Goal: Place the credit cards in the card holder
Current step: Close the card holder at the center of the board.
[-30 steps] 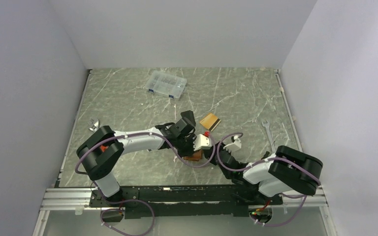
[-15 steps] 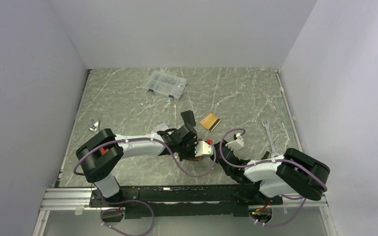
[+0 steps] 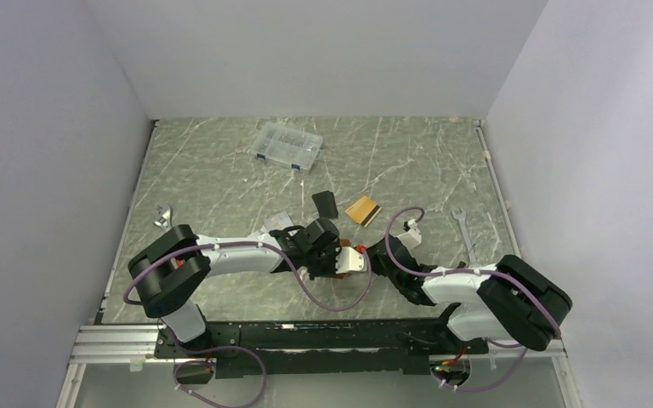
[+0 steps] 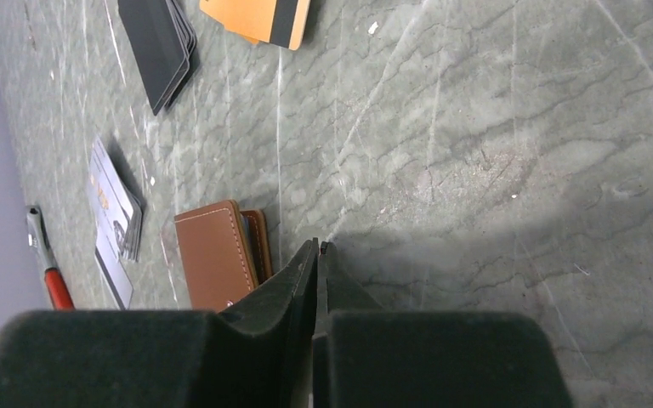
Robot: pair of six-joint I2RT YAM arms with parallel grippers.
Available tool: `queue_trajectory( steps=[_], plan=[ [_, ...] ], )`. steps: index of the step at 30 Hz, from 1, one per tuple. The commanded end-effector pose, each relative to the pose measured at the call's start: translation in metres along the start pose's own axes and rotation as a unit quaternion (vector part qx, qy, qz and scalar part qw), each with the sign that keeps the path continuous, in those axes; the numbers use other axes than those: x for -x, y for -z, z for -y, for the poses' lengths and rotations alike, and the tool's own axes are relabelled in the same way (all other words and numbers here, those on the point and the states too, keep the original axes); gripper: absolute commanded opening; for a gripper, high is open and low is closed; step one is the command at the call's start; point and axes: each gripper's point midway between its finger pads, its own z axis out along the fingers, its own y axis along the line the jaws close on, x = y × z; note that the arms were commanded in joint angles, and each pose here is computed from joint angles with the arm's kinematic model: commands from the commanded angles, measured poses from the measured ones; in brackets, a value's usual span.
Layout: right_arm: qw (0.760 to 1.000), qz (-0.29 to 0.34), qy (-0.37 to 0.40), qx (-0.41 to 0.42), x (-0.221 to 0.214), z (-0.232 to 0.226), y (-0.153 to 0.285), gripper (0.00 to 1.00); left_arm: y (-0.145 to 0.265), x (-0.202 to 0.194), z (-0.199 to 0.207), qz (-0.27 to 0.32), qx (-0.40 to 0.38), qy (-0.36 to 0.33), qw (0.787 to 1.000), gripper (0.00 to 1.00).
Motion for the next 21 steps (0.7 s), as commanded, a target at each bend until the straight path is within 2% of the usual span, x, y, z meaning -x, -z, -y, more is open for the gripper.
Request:
queue_trajectory(
  steps=[1,8,15,18,21],
  plan=[
    [0.998,-0.058,0.008,-0.002,-0.012,-0.001,0.004,0.04,0.003,-0.020,-0.005,-0.035,0.026,-0.008,0.999,0.00],
    [0.995,-0.095,0.012,0.010,-0.014,-0.003,0.012,0.09,0.005,-0.019,-0.010,-0.037,0.037,-0.016,0.998,0.00],
    [0.993,-0.117,0.014,0.021,-0.007,-0.011,0.022,0.20,0.006,-0.014,-0.011,-0.034,0.041,-0.025,0.998,0.00],
    [0.992,-0.126,0.008,0.024,-0.008,-0.012,0.024,0.20,0.007,-0.010,-0.011,-0.032,0.041,-0.028,0.998,0.00],
    [0.991,-0.132,0.001,0.027,-0.009,-0.011,0.025,0.14,0.007,-0.005,-0.011,-0.028,0.042,-0.032,0.998,0.00]
  ],
)
